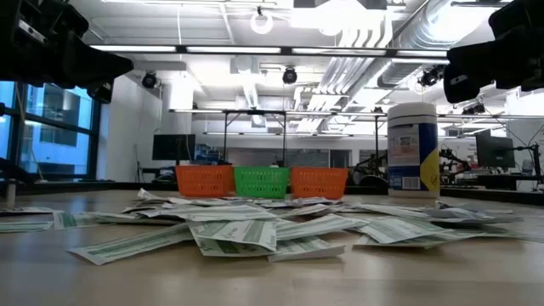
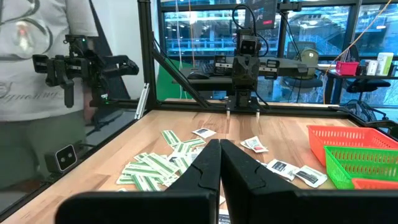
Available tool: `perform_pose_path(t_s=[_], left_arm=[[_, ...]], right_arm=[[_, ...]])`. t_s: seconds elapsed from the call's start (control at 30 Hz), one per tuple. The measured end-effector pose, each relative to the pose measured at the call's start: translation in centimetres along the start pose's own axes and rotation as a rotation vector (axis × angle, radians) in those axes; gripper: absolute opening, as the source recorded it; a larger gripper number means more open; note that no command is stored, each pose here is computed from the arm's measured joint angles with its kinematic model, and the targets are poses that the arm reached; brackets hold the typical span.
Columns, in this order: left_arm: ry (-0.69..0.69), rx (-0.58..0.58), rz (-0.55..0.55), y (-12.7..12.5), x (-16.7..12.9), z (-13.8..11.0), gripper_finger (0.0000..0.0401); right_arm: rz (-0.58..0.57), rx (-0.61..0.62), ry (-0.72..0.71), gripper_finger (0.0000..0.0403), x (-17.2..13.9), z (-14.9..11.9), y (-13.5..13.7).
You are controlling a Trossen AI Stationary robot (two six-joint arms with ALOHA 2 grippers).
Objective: Pick & Place First Aid Supplies
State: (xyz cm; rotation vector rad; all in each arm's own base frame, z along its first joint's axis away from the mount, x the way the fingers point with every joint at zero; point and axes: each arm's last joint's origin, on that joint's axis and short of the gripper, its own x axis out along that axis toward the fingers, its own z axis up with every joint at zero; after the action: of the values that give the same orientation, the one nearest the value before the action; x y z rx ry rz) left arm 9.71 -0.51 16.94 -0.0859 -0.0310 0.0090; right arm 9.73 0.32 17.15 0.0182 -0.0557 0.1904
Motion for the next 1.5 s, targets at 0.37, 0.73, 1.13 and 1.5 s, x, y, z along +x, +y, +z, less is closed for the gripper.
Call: perform_pose_path(t_s=[0.37, 0.73, 1.13, 1.5], left_arm=[[0.0, 0.0, 0.0, 0.0, 0.0, 0.0, 0.0001], [0.001, 0.0, 0.0, 0.0, 0.0, -0.01, 0.0001], [0.0, 0.0, 0.0, 0.0, 0.0, 0.0, 0.0001], [0.0, 0.0, 0.0, 0.0, 0.0, 0.0, 0.0001]], right_arm=[[0.0, 0.0, 0.001, 0.0, 0.0, -0.01, 0.0], [0.001, 0.0, 0.0, 0.0, 0.0, 0.0, 0.0], [-0.017, 0.0, -0.002, 0.0, 0.0, 0.01, -0.05], [0.018, 0.289, 0.002, 0.0, 0.0, 0.0, 0.06]])
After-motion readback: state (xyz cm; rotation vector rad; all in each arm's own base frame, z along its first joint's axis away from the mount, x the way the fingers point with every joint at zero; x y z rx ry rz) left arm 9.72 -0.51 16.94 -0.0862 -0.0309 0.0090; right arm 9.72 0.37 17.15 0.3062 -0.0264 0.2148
